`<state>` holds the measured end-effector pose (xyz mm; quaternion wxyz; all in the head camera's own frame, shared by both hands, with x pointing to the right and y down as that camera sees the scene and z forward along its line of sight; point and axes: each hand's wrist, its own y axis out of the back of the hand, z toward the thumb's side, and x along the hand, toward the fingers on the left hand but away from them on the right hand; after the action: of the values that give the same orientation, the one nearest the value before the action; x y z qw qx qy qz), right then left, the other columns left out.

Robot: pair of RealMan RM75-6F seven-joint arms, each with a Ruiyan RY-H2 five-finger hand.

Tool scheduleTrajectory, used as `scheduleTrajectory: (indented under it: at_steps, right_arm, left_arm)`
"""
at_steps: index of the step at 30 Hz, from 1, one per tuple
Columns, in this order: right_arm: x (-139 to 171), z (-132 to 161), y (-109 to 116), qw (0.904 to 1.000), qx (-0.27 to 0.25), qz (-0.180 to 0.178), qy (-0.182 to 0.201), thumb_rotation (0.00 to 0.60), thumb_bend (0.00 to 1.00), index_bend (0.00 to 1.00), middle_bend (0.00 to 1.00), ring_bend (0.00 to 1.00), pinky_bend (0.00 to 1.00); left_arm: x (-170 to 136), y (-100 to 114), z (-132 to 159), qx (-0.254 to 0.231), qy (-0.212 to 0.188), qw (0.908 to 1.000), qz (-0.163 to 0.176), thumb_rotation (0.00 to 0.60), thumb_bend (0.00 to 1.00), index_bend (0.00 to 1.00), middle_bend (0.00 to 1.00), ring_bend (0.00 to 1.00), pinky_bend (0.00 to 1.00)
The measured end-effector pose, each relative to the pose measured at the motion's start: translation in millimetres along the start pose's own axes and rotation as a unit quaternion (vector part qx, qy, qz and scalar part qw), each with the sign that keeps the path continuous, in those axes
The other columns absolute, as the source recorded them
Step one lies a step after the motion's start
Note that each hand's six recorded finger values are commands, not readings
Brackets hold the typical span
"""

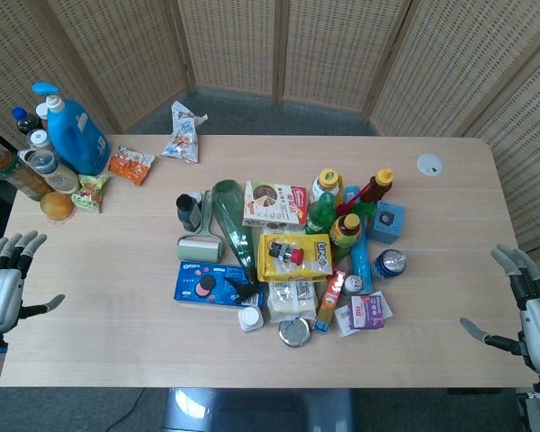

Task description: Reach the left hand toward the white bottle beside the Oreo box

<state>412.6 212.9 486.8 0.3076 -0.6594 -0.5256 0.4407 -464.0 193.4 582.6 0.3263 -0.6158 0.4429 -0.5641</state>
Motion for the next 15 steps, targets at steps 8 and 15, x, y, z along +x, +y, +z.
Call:
scheduleTrajectory:
  at_steps: [8, 15]
  right_arm:
    - [0, -1, 2, 1.0, -0.002, -0.004, -0.001, 0.6, 0.0, 0.0, 0.0, 0.0, 0.0]
    - [-1, -1, 3, 1.0, -0.001, -0.005, -0.003, 0.6, 0.0, 0.0, 0.0, 0.0, 0.0]
  left_arm:
    - [1, -9, 4, 0.005, -0.006, 0.9999, -0.013, 0.6, 0.01, 0.13, 0.0, 0.0, 0.0]
    - [9, -45, 52, 0.003, -0.064, 0.9956, -0.068, 0.6, 0.0, 0.12, 0.0, 0.0, 0.0]
